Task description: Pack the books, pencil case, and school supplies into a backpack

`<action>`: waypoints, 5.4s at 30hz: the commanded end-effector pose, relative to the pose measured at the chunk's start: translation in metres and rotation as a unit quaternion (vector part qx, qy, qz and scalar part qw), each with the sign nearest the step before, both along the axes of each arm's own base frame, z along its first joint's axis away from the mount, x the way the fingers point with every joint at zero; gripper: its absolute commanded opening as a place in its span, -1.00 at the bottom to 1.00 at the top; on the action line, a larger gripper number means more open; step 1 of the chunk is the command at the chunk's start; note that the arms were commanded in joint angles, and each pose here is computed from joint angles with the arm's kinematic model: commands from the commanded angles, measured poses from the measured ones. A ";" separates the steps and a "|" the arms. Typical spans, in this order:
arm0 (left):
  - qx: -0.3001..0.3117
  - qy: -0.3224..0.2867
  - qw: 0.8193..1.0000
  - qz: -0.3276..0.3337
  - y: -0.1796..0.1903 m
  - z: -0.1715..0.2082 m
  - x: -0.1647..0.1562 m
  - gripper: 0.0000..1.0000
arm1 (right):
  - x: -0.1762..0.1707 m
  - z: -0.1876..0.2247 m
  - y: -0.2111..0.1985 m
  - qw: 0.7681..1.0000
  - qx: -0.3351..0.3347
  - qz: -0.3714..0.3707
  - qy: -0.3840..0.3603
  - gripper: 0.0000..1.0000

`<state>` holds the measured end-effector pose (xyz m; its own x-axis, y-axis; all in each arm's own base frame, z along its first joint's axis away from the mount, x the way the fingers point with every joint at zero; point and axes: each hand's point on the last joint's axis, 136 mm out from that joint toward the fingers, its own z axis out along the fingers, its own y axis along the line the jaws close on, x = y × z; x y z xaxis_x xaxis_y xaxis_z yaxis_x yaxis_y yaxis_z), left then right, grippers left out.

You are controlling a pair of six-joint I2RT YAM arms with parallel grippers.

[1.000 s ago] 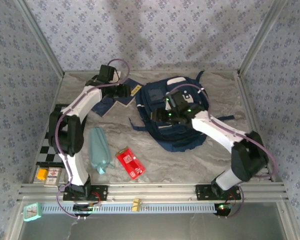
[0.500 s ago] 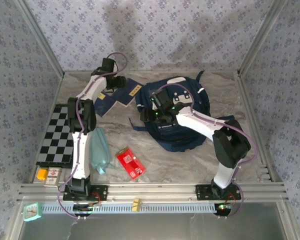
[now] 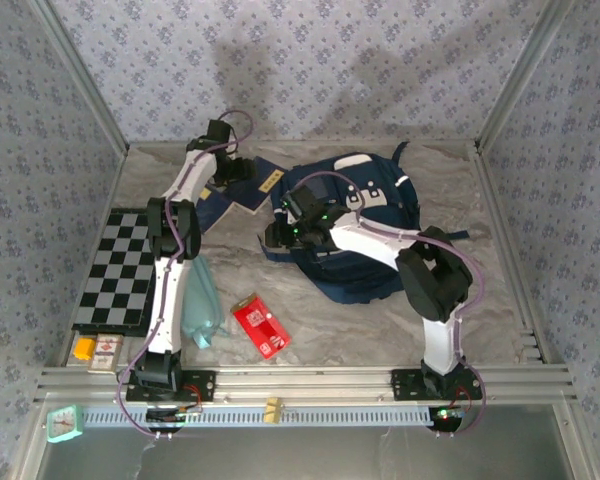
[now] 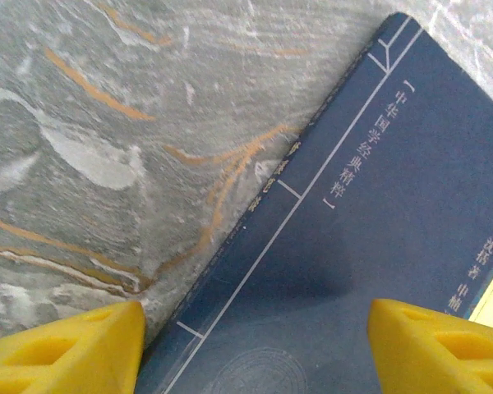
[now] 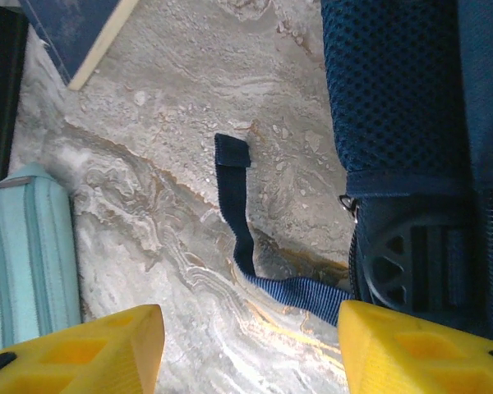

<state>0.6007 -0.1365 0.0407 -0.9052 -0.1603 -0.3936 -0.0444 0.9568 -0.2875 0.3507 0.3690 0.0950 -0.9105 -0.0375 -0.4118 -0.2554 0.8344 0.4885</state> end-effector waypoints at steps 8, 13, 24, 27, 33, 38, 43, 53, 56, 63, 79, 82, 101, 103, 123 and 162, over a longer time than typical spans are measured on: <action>-0.033 0.083 0.996 0.002 -0.037 -0.007 -0.069 0.31 | 0.033 -0.031 -0.018 0.998 -0.038 -0.042 0.001 0.18; -0.021 0.091 0.995 0.019 -0.041 -0.010 -0.097 0.24 | 0.050 -0.041 -0.052 0.995 -0.066 -0.081 0.000 0.16; 0.009 0.068 0.996 0.050 -0.033 0.003 -0.129 0.13 | 0.064 -0.021 -0.069 0.994 -0.064 -0.086 -0.013 0.13; 0.000 0.055 0.997 0.051 -0.032 0.014 -0.122 0.13 | 0.064 -0.005 -0.056 0.996 -0.051 -0.074 -0.025 0.13; -0.020 0.035 0.997 0.060 -0.031 0.020 -0.101 0.17 | 0.078 0.002 -0.042 0.996 -0.039 -0.071 -0.032 0.09; -0.019 0.033 0.998 0.058 -0.034 0.008 -0.084 0.20 | 0.087 0.001 -0.038 0.996 -0.032 -0.072 -0.029 0.06; -0.010 0.049 0.998 0.048 -0.038 -0.011 -0.080 0.16 | 0.088 0.004 -0.042 0.997 -0.029 -0.071 -0.029 0.04; 0.062 0.108 0.991 0.055 -0.030 -0.043 -0.125 0.04 | 0.096 0.002 -0.030 0.997 -0.026 -0.064 -0.026 0.07; 0.075 0.114 0.989 0.065 -0.021 -0.050 -0.140 0.02 | 0.101 -0.002 -0.023 0.997 -0.030 -0.063 -0.030 0.07; 0.086 0.120 0.988 0.046 -0.017 -0.047 -0.167 -0.03 | 0.112 -0.015 -0.016 0.997 -0.036 -0.059 -0.029 0.07; 0.060 0.090 0.994 0.016 -0.012 -0.009 -0.194 -0.09 | 0.118 -0.027 -0.002 0.998 -0.038 -0.044 -0.005 0.10; 0.038 0.072 0.997 0.017 -0.016 0.006 -0.183 -0.09 | 0.119 -0.032 0.000 0.998 -0.042 -0.043 0.002 0.10; -0.040 0.070 0.993 0.087 -0.009 -0.003 -0.183 -0.07 | 0.100 -0.062 0.030 0.998 -0.038 0.011 0.041 0.08; -0.040 0.068 0.993 0.086 -0.008 -0.004 -0.183 -0.09 | 0.091 -0.057 0.032 0.998 -0.034 0.022 0.045 0.07; -0.053 0.065 0.995 0.054 -0.003 -0.002 -0.183 -0.23 | 0.070 -0.025 0.045 0.995 0.045 0.018 0.087 0.03; -0.073 0.042 0.995 0.048 -0.012 0.018 -0.185 -0.28 | 0.071 0.040 0.044 0.994 0.094 0.028 0.044 -0.98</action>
